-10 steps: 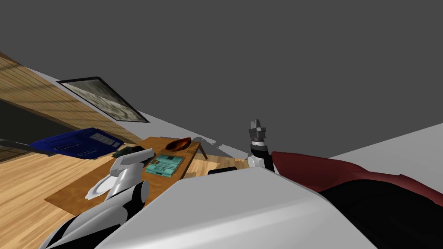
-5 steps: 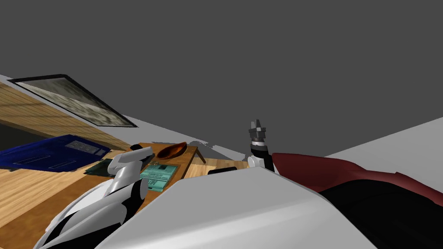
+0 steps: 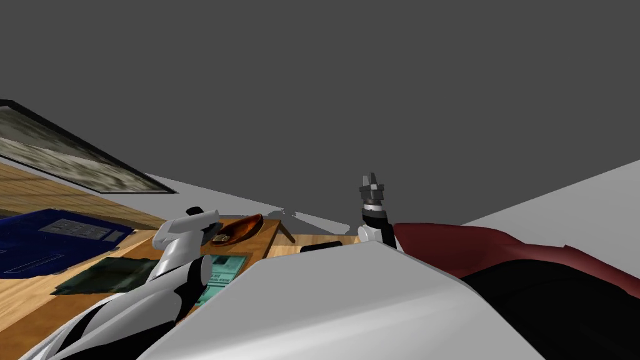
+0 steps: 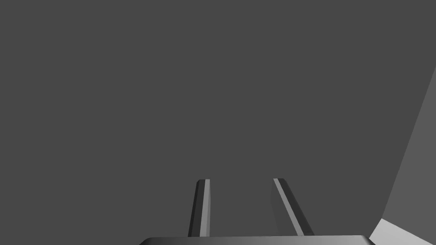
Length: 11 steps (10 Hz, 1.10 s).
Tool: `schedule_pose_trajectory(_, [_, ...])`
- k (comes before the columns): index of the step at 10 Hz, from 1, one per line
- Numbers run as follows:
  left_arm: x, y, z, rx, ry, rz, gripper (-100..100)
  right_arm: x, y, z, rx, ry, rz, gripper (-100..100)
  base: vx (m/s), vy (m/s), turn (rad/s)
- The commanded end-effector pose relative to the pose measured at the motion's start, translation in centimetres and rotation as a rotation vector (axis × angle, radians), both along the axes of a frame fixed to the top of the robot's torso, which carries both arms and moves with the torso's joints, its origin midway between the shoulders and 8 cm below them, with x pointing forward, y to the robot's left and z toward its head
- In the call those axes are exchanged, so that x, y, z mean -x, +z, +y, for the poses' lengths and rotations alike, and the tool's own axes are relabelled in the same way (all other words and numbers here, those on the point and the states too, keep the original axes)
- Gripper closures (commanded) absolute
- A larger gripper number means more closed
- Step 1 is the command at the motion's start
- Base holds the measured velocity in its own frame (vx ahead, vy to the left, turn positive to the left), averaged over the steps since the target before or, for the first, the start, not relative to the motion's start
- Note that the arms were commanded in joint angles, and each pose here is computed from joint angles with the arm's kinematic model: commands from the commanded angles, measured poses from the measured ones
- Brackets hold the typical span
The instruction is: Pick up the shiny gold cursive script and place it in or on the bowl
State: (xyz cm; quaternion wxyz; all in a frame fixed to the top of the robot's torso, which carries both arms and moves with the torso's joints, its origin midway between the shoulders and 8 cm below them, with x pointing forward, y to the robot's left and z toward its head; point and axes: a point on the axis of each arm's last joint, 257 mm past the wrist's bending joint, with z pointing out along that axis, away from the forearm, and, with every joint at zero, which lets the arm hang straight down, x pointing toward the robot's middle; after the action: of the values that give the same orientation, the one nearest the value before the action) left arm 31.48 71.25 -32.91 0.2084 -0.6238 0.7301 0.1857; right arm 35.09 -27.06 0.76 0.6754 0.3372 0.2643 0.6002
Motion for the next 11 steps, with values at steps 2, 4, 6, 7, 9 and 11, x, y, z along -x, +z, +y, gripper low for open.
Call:
schedule_pose_trajectory(2, [0.48, 0.2, -0.27, 0.023, 0.007, 0.031, 100, 0.0, 0.0, 0.0, 0.0, 0.0, 0.0, 0, 0.113, 0.021, -0.083])
schedule_pose_trajectory(4, [0.79, 0.36, -0.58, 0.043, 0.01, 0.053, 100, 0.0, 0.0, 0.0, 0.0, 0.0, 0.0, 0, 0.12, 0.017, -0.118])
schedule_pose_trajectory(6, [0.58, 0.41, -0.46, 0.037, 0.007, 0.046, -100, 0.0, 0.0, 0.0, 0.0, 0.0, 0.0, 0, 0.034, 0.006, -0.017])
schedule_pose_trajectory(7, [0.56, 0.41, -0.47, 0.037, 0.007, 0.045, -100, 0.0, 0.0, 0.0, 0.0, 0.0, 0.0, 0, 0.006, 0.0, -0.001])
schedule_pose_trajectory(9, [0.56, 0.41, -0.47, 0.037, 0.007, 0.045, -100, 0.0, 0.0, 0.0, 0.0, 0.0, 0.0, 0, 0.0, 0.0, 0.0])
schedule_pose_trajectory(11, [0.55, 0.41, -0.47, 0.037, 0.007, 0.045, 0, 0.0, 0.0, 0.0, 0.0, 0.0, 0.0, 0, 0.0, 0.0, 0.0])
